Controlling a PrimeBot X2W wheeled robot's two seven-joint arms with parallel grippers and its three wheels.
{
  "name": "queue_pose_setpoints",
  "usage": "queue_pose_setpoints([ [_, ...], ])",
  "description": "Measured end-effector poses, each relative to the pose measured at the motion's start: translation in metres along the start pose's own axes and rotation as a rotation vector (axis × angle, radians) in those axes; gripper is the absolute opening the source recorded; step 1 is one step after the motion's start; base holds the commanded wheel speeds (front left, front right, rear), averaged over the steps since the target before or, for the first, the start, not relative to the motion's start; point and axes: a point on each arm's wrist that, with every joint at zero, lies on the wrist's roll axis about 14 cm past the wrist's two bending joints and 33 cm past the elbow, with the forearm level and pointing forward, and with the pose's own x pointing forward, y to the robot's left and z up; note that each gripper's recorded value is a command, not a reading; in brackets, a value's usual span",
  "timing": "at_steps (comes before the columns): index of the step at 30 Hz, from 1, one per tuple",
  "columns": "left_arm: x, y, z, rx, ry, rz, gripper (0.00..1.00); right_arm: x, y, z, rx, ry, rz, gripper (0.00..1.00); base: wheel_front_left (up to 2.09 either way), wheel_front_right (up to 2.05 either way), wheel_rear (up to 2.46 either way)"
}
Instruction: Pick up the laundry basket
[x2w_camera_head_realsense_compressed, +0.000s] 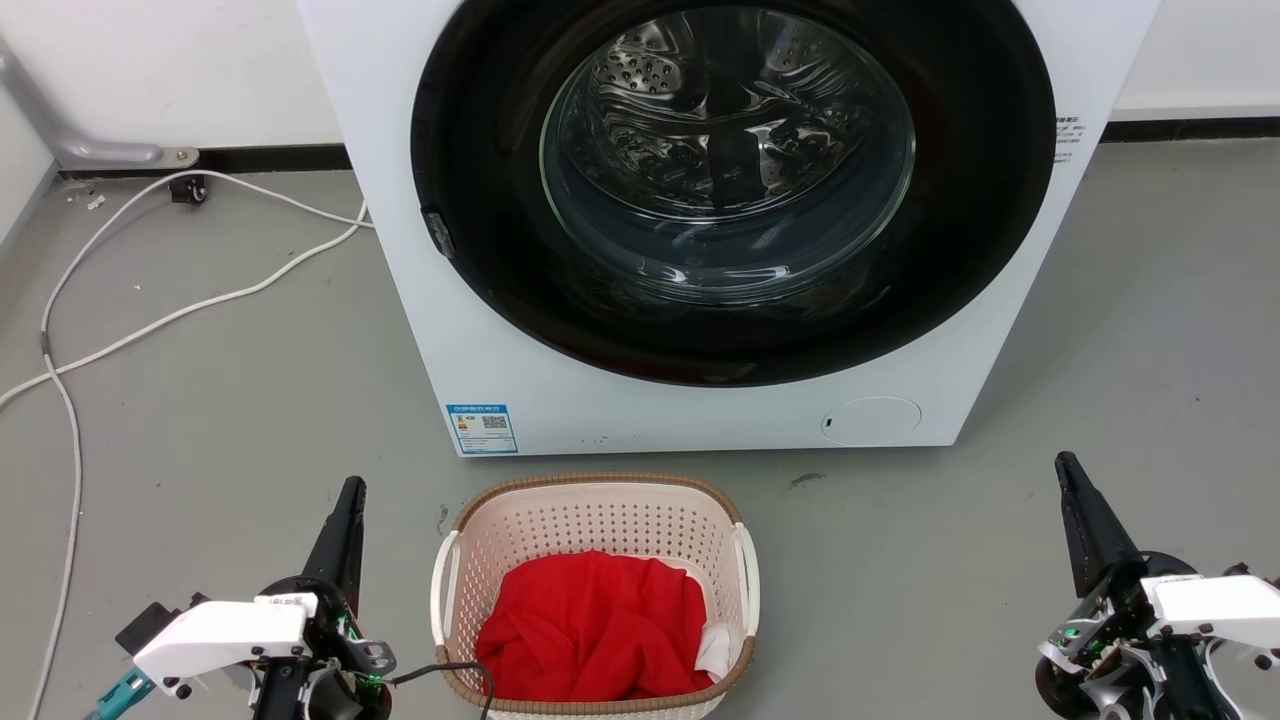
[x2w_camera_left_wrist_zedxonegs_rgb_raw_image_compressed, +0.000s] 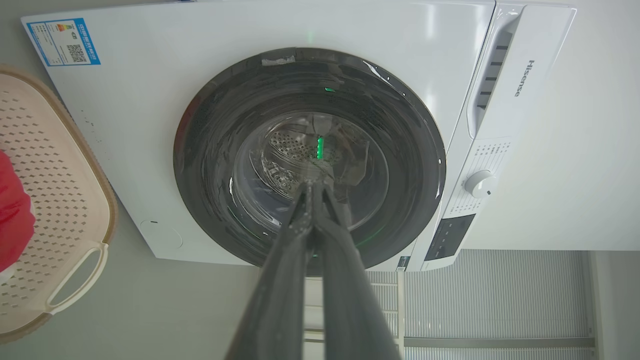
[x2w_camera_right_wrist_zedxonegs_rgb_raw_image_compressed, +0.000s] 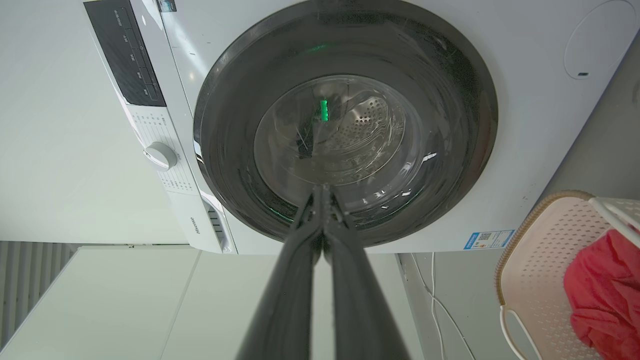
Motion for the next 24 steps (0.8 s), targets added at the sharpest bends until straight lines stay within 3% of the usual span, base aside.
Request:
queue_pose_setpoints([
  [24, 0.0000, 0.0000, 0.0000, 0.000, 0.000, 0.000, 0.00, 0.0000, 0.0000, 0.0000, 0.000, 0.000, 0.000, 0.00, 0.00, 0.00, 0.00],
])
